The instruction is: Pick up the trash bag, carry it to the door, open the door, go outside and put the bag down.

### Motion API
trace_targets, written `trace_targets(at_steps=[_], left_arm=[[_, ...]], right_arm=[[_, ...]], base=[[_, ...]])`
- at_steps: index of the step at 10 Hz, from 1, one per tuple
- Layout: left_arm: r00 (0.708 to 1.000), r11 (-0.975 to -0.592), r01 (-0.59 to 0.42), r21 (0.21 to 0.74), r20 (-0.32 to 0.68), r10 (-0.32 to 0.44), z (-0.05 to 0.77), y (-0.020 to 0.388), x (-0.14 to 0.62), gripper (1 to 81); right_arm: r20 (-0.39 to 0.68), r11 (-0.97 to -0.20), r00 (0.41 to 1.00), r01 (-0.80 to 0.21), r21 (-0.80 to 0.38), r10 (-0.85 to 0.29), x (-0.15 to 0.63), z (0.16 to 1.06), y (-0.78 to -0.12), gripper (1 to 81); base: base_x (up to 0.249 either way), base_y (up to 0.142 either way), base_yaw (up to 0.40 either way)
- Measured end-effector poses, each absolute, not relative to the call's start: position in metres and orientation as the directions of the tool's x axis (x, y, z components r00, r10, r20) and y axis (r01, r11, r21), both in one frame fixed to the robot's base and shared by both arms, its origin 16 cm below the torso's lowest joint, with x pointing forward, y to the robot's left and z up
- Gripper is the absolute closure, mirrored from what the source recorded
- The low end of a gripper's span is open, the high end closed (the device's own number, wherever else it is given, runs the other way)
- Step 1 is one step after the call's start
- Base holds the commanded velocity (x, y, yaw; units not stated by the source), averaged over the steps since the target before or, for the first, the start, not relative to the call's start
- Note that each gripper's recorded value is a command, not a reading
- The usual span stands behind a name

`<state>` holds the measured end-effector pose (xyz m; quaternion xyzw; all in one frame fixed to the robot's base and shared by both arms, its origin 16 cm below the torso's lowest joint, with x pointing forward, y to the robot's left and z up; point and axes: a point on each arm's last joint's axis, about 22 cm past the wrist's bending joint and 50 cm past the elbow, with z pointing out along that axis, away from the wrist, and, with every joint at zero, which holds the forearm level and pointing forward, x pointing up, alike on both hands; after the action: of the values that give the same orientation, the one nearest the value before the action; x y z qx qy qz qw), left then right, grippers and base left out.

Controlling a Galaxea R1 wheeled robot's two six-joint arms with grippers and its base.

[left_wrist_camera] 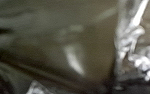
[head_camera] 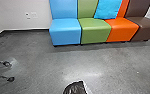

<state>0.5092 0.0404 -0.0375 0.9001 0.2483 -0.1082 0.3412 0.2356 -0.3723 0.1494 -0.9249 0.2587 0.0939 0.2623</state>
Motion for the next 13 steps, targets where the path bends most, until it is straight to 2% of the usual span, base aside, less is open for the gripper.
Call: trace_targets(at_steps=[3,7,10,13], left_arm=[[0.851,-0.64,0.524,0.562,-0.366,0.376,-0.039,0.021,0.503,1.0],[0.838,-0.648,0.545,0.532,-0.354,0.414,-0.054,0.023,0.487,1.0],[0.839,-0.658,0.543,0.522,-0.316,0.442,-0.063,0.024,0.479,1.0],[0.836,-0.663,0.549,0.509,-0.319,0.447,-0.077,0.033,0.488,1.0]], right_arm=[[-0.311,-0.727,0.849,-0.528,-0.439,-0.428,0.235,0.149,-0.37,1.0],[-0.314,-0.724,0.848,-0.529,-0.442,-0.427,0.235,0.148,-0.367,1.0],[-0.315,-0.724,0.848,-0.529,-0.442,-0.427,0.234,0.149,-0.367,1.0],[-0.355,-0.723,0.831,-0.551,-0.417,-0.429,0.222,0.146,-0.368,1.0]], base=[[0.0,0.0,0.0],[0.0,0.0,0.0],[0.0,0.0,0.0],[0.0,0.0,0.0]])
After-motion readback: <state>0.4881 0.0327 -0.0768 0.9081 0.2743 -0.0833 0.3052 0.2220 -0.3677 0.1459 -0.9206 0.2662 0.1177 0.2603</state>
